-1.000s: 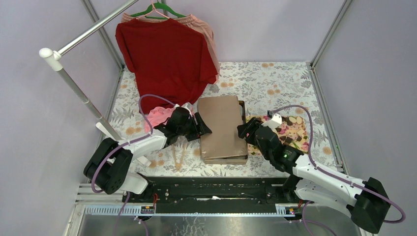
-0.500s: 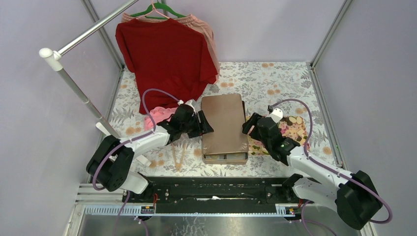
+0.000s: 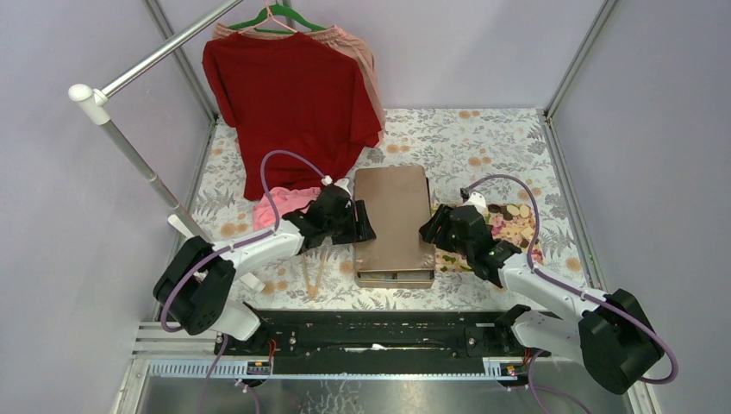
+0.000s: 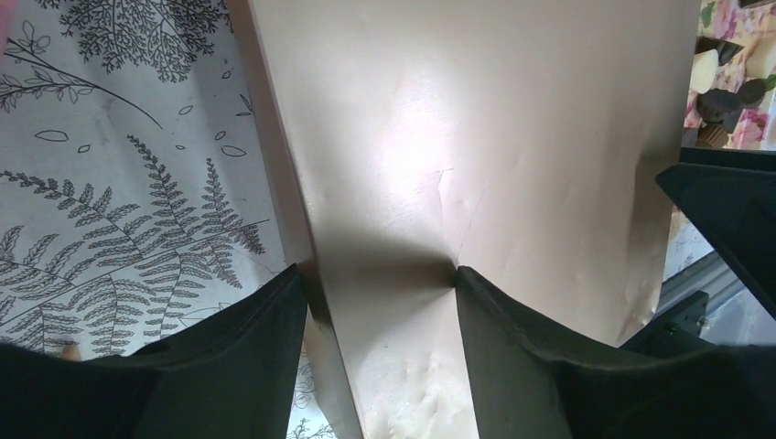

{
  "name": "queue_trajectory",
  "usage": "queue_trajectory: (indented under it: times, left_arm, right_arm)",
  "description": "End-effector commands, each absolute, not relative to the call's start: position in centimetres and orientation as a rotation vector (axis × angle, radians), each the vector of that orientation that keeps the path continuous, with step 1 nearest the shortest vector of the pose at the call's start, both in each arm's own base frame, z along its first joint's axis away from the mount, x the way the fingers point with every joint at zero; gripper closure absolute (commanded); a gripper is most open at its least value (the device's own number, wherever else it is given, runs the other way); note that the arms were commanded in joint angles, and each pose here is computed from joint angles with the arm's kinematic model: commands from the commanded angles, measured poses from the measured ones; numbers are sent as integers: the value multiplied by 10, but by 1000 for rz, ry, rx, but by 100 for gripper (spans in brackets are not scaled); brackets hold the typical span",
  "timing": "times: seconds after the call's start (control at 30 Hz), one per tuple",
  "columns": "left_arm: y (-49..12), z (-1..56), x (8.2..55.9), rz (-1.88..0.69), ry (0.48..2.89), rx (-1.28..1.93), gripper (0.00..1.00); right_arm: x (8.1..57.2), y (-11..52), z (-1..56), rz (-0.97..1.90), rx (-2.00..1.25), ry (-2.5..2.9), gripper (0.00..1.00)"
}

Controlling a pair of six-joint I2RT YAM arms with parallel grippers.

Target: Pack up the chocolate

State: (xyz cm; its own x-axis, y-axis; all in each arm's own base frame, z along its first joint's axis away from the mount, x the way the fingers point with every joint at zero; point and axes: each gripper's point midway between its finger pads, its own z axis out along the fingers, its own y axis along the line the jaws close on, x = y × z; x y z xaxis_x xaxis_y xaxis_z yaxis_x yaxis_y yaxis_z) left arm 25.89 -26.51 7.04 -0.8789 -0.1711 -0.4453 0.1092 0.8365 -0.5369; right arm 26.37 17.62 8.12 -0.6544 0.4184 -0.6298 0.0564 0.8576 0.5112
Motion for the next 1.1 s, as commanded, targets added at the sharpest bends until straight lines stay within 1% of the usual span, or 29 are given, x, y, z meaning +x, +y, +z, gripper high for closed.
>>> queue_trajectory:
  times: [0.0,0.17,0.33,0.77,1.07]
  left_arm:
    - [-261,73,256,-687,2520,39,36]
    - [-259,77,250,-653,2515,66,37]
    - [-261,80,246,-654,2517,87,37]
    - [-258,76,232,-628,2546,79,37]
    - [-255,57,215,-627,2608,85,37]
  right_arm:
    - [256,183,82,644,291,2256,42]
    - [244,186,79,677,259,2297,49]
    - [237,186,83,698,239,2308,52]
    - [223,182,81,690,213,2359,56]
    - [222,180,77,677,217,2363,57]
